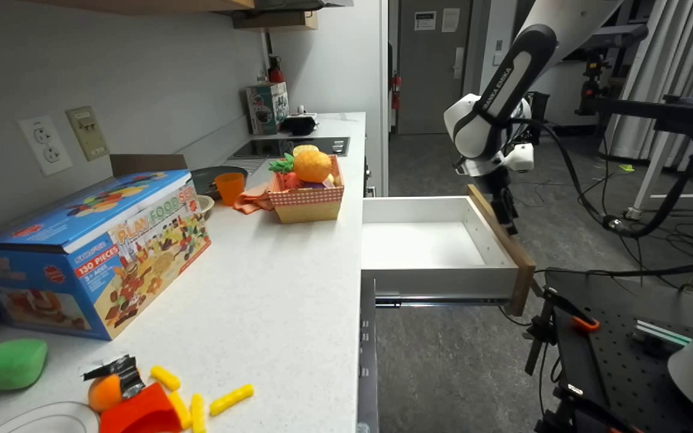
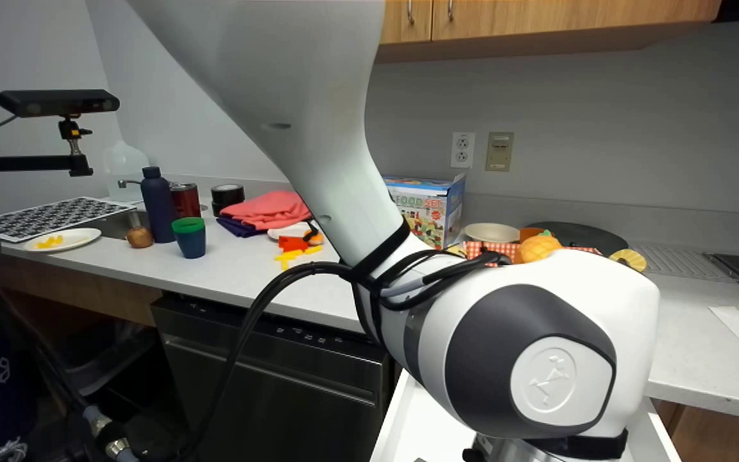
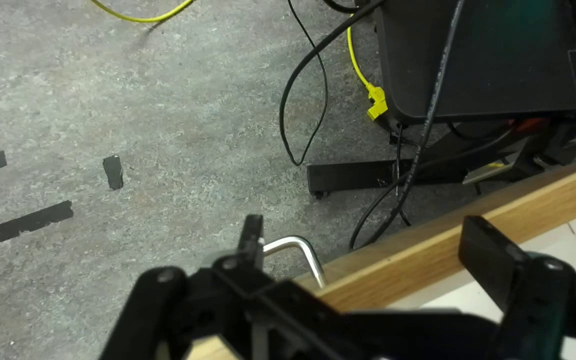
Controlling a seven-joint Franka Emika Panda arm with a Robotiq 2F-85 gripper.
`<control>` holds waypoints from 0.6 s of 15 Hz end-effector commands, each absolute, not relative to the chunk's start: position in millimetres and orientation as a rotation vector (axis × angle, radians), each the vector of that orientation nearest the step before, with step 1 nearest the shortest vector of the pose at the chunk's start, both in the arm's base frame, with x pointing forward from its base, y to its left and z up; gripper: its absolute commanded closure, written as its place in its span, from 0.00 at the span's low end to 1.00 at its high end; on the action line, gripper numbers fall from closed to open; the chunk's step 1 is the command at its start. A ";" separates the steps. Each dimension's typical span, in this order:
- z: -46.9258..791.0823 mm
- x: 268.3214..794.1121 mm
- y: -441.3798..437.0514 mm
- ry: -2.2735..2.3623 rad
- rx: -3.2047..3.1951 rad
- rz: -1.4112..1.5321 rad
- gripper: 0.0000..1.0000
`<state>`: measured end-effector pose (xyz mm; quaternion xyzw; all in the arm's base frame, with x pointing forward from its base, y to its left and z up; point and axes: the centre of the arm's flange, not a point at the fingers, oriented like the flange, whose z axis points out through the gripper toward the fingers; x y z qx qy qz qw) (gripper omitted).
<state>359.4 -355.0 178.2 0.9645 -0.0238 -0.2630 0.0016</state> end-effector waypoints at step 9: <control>177.7 365.9 -359.9 0.104 3.048 -0.878 0.00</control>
